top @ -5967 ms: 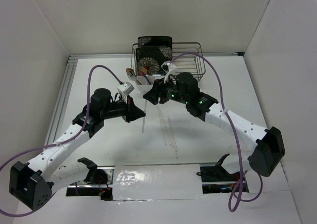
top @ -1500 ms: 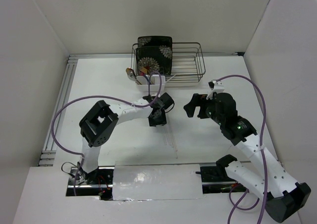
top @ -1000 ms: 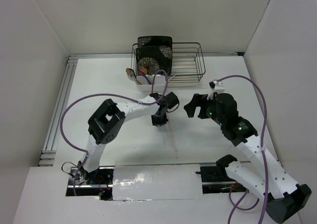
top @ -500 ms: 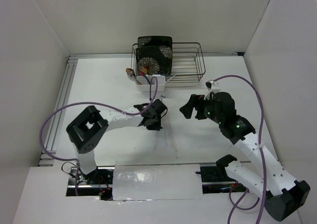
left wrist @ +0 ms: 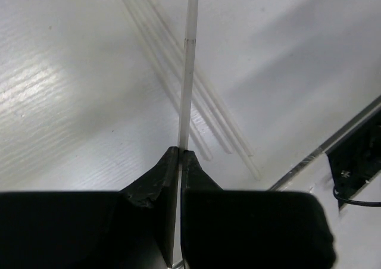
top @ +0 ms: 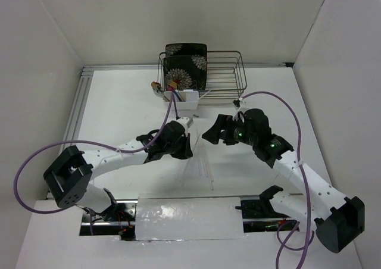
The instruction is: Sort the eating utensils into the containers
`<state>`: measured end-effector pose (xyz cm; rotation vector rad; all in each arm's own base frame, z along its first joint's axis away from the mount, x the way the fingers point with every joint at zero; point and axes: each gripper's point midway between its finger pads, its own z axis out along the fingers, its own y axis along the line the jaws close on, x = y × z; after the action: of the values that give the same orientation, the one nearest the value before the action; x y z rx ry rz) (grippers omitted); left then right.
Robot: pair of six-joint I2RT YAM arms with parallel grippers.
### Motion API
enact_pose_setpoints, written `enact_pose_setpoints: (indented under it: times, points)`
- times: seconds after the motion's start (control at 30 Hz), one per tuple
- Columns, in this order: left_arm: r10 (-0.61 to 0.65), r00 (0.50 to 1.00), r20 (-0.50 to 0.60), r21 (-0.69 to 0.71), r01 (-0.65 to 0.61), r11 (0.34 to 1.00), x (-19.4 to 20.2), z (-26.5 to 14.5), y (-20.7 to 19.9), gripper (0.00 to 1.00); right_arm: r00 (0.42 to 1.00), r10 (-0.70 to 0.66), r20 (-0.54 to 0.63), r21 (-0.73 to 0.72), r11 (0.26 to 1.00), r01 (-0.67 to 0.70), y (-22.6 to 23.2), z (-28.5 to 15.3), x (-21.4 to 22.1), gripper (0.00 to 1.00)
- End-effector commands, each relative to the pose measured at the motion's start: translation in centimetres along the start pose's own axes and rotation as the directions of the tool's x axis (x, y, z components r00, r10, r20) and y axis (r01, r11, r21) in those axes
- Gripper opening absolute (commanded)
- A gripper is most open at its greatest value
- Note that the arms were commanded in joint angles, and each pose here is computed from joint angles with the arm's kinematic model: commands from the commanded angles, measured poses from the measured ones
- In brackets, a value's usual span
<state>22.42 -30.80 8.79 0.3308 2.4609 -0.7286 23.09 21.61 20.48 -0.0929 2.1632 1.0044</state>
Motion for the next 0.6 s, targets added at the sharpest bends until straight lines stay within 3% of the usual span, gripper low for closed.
enact_pose_setpoints:
  times: [0.0, 0.27, 0.57]
  points:
    - [0.041, 0.993, 0.113, 0.110, -0.054, 0.993, -3.3, -1.6, -3.0, 0.02, 1.000, 0.013, 0.025, -0.046, 0.999, -0.012, 1.8, 1.1, -0.7, 0.95]
    - [0.051, 0.975, 0.215, 0.239, -0.103, 0.966, -6.1, -3.8, -6.3, 0.02, 0.999, 0.014, 0.044, 0.014, 1.000, -0.014, 1.5, 2.8, 0.0, 0.92]
    - [0.062, 0.961, 0.271, 0.325, -0.152, 0.933, -7.3, -6.0, -8.5, 0.02, 0.995, -0.042, 0.087, 0.136, 0.990, 0.030, 0.2, 4.5, -1.0, 0.79]
